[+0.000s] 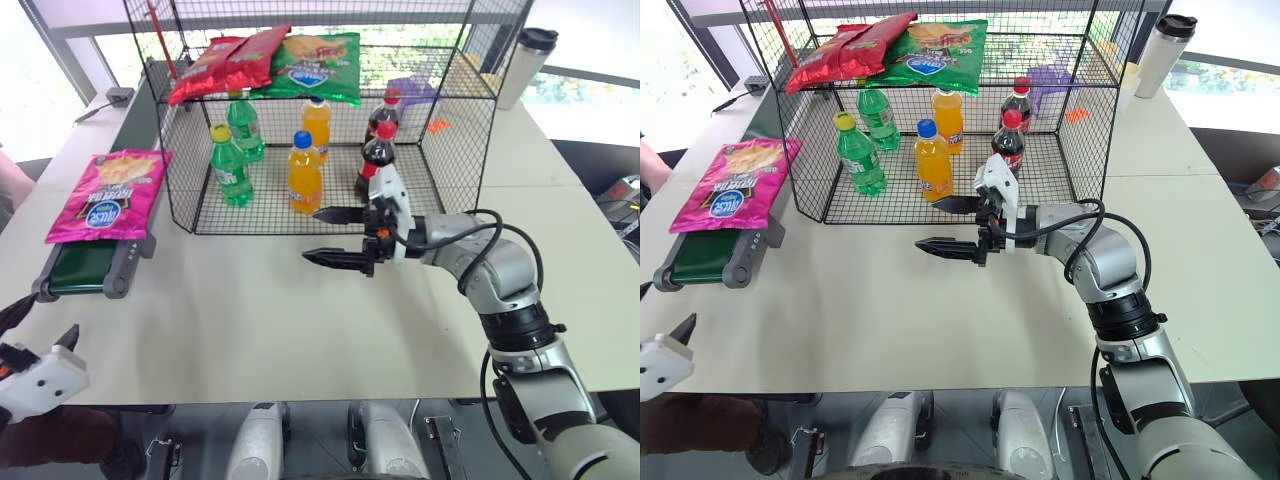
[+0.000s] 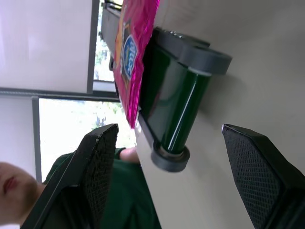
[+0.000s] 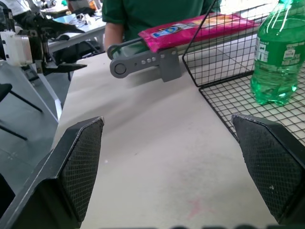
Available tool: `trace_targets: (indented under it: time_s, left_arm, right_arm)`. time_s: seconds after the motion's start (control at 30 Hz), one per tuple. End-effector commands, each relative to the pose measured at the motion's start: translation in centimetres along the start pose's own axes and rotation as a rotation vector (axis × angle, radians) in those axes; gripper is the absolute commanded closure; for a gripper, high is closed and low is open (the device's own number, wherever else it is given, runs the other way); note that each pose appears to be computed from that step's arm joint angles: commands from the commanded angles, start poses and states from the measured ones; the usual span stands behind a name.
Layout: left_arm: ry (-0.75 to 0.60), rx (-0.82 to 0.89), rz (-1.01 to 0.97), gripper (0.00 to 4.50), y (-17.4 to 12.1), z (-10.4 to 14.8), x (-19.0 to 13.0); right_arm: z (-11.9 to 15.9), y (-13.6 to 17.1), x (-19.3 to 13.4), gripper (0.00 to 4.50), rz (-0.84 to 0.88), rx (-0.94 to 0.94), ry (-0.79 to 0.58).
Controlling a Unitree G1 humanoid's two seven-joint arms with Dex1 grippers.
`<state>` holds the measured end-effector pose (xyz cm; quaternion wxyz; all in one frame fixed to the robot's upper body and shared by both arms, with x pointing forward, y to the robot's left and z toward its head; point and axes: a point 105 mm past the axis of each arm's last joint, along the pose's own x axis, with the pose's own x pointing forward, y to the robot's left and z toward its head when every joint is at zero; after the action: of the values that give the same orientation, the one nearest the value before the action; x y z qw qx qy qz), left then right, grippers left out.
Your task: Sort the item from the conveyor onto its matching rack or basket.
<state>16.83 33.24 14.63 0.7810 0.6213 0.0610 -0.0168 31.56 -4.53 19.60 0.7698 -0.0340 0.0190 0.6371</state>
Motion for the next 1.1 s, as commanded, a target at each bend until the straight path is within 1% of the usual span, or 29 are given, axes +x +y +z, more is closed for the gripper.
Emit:
trace_targets:
  time_s: [0.03, 0.17, 0.57, 0.67, 0.8, 1.07, 1.1]
  left_arm:
    - [-0.014, 0.013, 0.015, 0.88, 0.0, 0.1, 0.6]
    - [-0.019, 0.000, 0.024, 0.88, -0.3, 0.2, 1.0]
    - [-0.015, -0.018, 0.028, 0.88, -1.0, 0.0, 1.7]
    - [-0.022, -0.023, 0.047, 0.88, -0.6, 0.1, 2.5]
    - [-0.017, -0.054, 0.135, 0.88, 1.2, 0.0, 3.9]
    - [-0.010, -0.062, 0.103, 0.88, 1.1, -0.1, 5.7]
    - [-0.011, -0.059, 0.103, 1.42, 1.1, 0.0, 5.7]
  right_arm:
    - [1.2, -0.2, -0.6, 0.08, -0.019, -0.059, -0.017]
    - [0.7, -0.7, -1.2, 0.08, -0.057, -0.052, -0.010]
    - [0.4, -0.9, -1.4, 0.08, -0.089, -0.050, -0.012]
    - [0.3, -1.0, -1.5, 0.08, -0.101, -0.050, -0.014]
    - [0.1, -0.8, -1.5, 0.08, -0.109, -0.050, -0.010]
    - [0.0, -0.9, -1.8, 0.08, -0.135, -0.055, -0.007]
    - [0.0, -1.0, -1.8, 0.00, -0.139, -0.056, -0.007]
